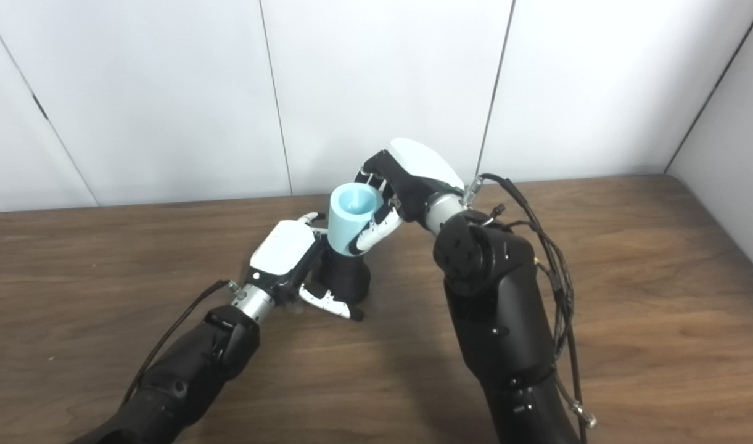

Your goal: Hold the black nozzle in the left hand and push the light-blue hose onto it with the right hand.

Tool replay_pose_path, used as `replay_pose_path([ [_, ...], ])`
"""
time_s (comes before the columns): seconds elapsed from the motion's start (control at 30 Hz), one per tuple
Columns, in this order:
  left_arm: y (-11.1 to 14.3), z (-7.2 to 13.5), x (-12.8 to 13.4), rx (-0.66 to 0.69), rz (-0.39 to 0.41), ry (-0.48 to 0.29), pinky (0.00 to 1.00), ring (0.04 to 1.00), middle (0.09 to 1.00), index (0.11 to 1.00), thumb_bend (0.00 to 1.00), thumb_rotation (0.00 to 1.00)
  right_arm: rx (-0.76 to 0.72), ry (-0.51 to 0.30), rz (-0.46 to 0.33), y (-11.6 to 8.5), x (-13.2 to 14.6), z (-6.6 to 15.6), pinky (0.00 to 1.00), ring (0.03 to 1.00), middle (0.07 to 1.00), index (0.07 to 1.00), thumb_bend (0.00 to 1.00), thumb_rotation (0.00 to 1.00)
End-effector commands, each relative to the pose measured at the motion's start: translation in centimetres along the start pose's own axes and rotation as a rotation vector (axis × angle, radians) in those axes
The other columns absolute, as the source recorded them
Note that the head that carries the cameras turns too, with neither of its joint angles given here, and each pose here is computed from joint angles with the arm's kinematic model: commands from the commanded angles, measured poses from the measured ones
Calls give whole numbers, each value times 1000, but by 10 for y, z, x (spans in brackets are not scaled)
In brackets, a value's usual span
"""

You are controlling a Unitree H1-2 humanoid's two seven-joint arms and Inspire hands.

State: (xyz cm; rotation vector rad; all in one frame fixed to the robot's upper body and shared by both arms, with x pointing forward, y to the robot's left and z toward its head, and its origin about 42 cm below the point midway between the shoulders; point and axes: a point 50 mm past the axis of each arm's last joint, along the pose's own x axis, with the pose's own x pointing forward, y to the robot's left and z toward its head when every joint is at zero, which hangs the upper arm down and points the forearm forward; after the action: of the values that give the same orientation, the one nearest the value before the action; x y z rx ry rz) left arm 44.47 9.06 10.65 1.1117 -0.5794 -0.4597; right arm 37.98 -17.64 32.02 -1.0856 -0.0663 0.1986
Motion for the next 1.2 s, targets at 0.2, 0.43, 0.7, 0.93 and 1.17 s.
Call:
replay_pose_path([
  [0.2, -177, 48, -193, -357, -306, 423, 869, 458, 413, 527, 499, 0, -2, -136, -58, -26, -13, 30, 364, 468, 514, 456, 518, 0],
  [0.43, -177, 49, -192, -360, -309, 424, 875, 476, 408, 521, 499, 0, 6, -140, -54, -25, -12, 29, 405, 501, 536, 546, 734, 23],
  [0.7, -177, 51, -192, -365, -300, 424, 872, 467, 414, 524, 500, 0, 16, -167, -9, -25, -12, 33, 692, 820, 871, 891, 1000, 228],
  [0.93, -178, 51, -191, -363, -310, 425, 893, 463, 432, 525, 501, 0, 28, -189, -6, -25, -12, 33, 756, 873, 905, 906, 1000, 253],
  [1.17, -178, 51, -190, -358, -309, 421, 877, 494, 414, 516, 499, 0, 23, -182, -5, -25, -11, 32, 736, 864, 908, 915, 1000, 249],
])
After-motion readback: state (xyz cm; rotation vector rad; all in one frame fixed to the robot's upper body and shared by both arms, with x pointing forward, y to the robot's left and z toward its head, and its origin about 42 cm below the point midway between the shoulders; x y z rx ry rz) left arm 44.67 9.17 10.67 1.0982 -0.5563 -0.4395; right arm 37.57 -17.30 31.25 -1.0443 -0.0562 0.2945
